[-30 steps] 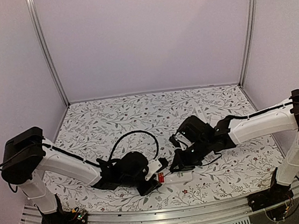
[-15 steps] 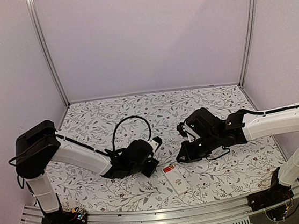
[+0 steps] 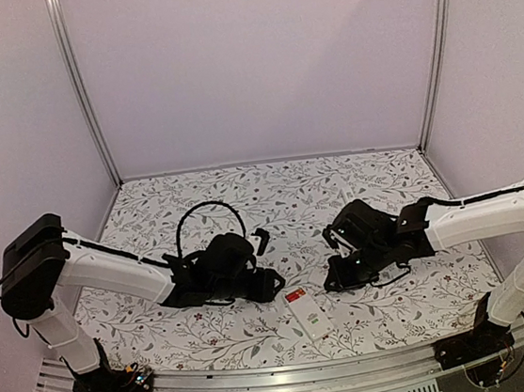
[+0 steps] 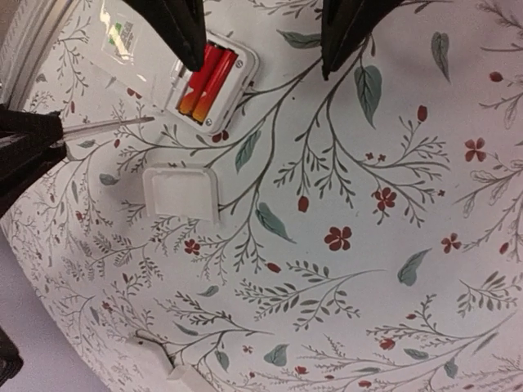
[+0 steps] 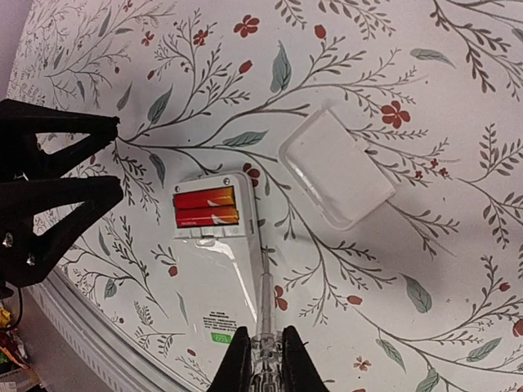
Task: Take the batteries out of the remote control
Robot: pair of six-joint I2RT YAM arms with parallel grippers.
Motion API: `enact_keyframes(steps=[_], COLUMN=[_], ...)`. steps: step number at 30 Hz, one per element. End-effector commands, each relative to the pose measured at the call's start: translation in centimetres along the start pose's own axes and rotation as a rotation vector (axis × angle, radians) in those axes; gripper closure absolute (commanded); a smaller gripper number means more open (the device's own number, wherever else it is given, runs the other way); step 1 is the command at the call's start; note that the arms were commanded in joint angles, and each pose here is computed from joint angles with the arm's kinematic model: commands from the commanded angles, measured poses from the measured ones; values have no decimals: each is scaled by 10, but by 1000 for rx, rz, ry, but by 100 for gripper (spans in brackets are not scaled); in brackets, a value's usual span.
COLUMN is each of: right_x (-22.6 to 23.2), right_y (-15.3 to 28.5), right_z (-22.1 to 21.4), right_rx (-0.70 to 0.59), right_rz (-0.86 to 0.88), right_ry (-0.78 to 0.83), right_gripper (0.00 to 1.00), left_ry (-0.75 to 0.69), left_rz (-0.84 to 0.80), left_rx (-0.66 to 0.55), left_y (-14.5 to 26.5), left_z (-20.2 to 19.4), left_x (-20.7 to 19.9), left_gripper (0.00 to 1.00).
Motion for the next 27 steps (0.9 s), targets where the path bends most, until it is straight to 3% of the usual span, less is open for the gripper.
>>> enact_keyframes(steps=[1,11,18,27], right_x=[-3,32,12,9], right_y=[-1,-8,2,1], right_z=[-5,-14,-10,-12], right_rx=[18,64,-4,0], right_rz=[8,150,9,-1], right_ry=[-7,72,24,20], right_gripper=[100,100,100,100], left_ry=[173,244,207,231], left_rz=[-194,-266,-164,-132], left_rx=[67,146,156,184], left_y=[6,-7,-6,17], left_z=[-10,-19,-18,-23], left_x=[-19,-27,-21,-23], left_gripper=[51,48,45,35])
Point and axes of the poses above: each gripper's point midway between its finger pads, its own y axis back along the fingers, its own x axis along the line the jaws close on, z = x × y, the point moved 5 cm from there along y, back along the fingers, and after that the axes turned 2 degrees about -y, right-handed, at the moved point
